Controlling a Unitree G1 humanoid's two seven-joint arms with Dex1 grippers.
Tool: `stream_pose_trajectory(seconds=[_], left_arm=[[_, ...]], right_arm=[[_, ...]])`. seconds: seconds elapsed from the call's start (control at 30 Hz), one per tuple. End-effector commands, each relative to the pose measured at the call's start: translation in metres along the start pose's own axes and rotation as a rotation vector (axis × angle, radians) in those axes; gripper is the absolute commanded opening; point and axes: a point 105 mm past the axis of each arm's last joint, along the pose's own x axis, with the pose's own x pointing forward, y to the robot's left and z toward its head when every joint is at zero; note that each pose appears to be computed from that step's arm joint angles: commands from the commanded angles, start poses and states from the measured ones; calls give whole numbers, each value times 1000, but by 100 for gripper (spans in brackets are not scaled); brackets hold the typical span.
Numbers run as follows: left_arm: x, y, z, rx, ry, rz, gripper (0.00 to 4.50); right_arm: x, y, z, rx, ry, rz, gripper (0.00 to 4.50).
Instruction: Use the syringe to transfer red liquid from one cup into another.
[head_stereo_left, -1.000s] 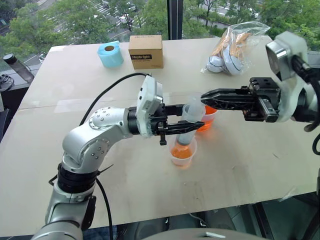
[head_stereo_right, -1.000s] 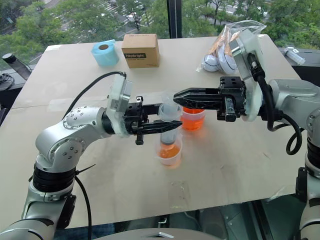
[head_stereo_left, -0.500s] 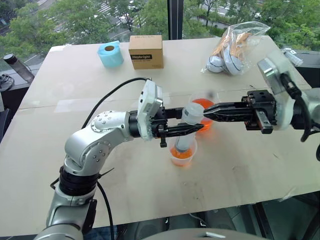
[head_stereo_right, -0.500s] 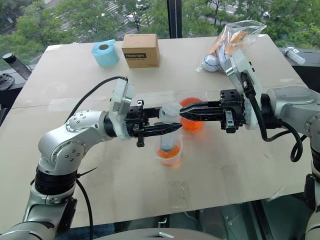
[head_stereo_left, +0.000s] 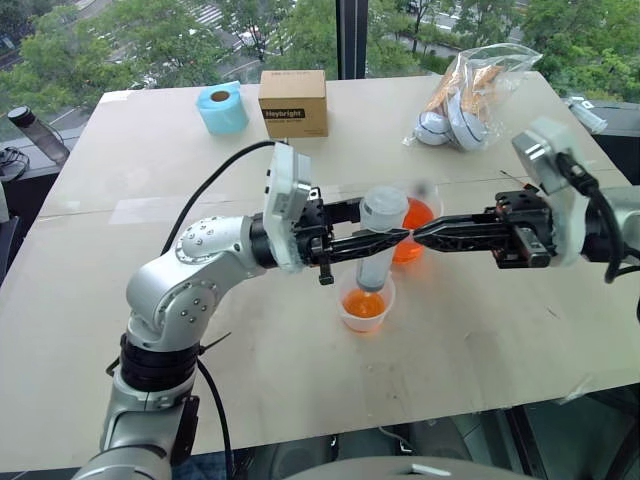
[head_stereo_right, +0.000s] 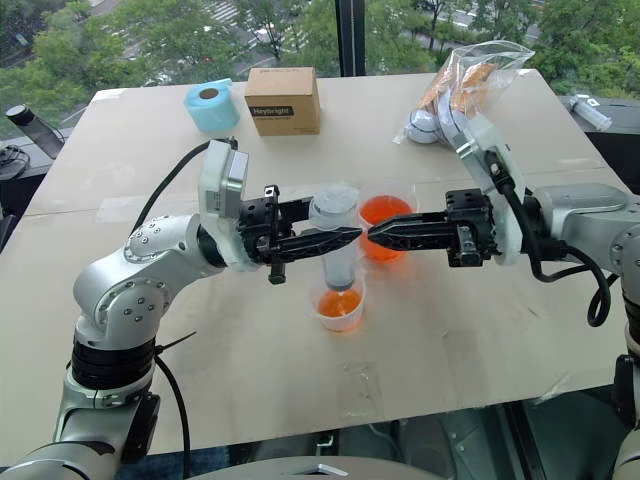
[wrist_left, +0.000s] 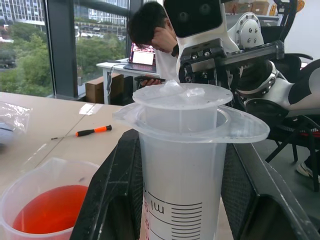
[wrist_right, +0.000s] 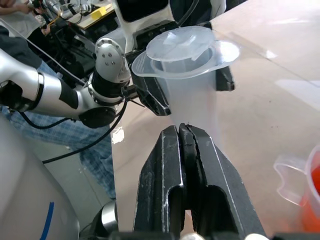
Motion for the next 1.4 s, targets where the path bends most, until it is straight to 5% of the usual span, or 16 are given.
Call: stream_pose_trajectory(seconds=[0.03, 0.17, 0.47, 0.6, 0.8, 0.93, 1.13, 1.17, 1.3, 1.4], left_arm=[[1, -9, 19, 56, -35, -20, 149], [1, -10, 25, 45, -46, -11, 149], [-9, -5, 46, 58, -37, 63, 149], [-32, 12, 65, 97, 52, 213, 149], [-96, 38, 42, 9, 405, 500, 149], [-157, 61, 3, -53, 621, 752, 149], [-205, 75, -58, -84, 847, 892, 149], [-208, 76, -66, -85, 869, 894, 251], [-211, 83, -80, -60, 875, 900, 425], [-213, 94, -69, 35, 839, 947, 441]], right_arm=[[-21, -5, -2, -2, 6, -43, 8], [-36, -23, -7, -19, -38, -109, 8], [-49, -43, -31, -22, -22, -224, 410], [-61, -53, -42, -14, -45, -293, 410], [-76, -60, -76, 26, 25, -365, 410], [-81, -62, -95, -69, 77, -404, 410], [-84, -72, -113, -136, 63, -482, 410], [-85, -75, -115, -163, 60, -509, 425], [-88, -80, -119, -216, 51, -566, 425], [-92, -79, -123, -232, 57, -586, 425]])
